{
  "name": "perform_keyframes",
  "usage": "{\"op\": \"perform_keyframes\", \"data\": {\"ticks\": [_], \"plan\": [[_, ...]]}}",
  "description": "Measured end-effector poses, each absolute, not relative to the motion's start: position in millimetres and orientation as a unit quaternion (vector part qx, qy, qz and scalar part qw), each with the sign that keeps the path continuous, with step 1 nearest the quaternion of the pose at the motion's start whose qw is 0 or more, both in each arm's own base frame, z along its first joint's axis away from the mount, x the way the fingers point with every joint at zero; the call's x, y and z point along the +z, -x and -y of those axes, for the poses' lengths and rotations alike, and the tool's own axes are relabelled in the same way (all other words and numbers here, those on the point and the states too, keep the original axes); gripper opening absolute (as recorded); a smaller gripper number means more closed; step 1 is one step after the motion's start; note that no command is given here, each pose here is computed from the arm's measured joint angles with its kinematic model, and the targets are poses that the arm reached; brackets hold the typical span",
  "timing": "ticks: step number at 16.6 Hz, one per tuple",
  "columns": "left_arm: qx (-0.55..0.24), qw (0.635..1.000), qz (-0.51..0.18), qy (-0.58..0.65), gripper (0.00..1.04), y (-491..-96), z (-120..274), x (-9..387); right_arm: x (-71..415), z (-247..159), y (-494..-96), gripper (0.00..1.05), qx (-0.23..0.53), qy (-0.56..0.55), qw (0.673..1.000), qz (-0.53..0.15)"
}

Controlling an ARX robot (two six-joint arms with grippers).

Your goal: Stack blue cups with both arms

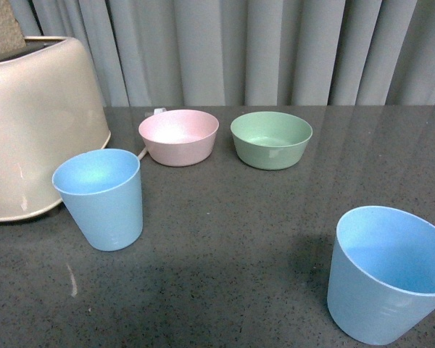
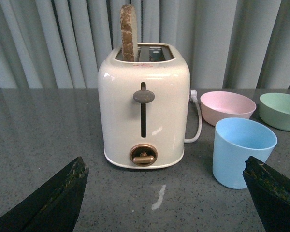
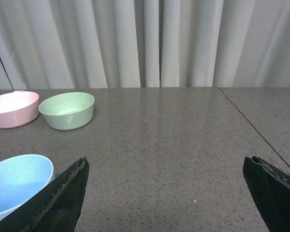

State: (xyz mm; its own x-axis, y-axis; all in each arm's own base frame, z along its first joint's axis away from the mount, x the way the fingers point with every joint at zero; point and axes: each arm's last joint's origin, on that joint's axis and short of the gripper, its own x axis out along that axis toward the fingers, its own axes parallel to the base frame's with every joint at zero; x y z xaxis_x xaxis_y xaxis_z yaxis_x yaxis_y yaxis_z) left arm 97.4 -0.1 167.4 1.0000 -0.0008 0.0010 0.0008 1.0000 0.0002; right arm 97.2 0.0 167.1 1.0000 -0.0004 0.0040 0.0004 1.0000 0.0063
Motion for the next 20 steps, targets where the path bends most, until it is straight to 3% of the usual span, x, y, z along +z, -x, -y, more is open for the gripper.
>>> {"op": "perform_keyframes", "data": {"ticks": [20], "plan": [[0.0, 1.0, 0.0, 0.0, 0.98, -97.4, 0.1, 167.4, 167.1, 0.0, -97.2, 0.98, 0.0, -0.003, 1.0, 0.002]]}}
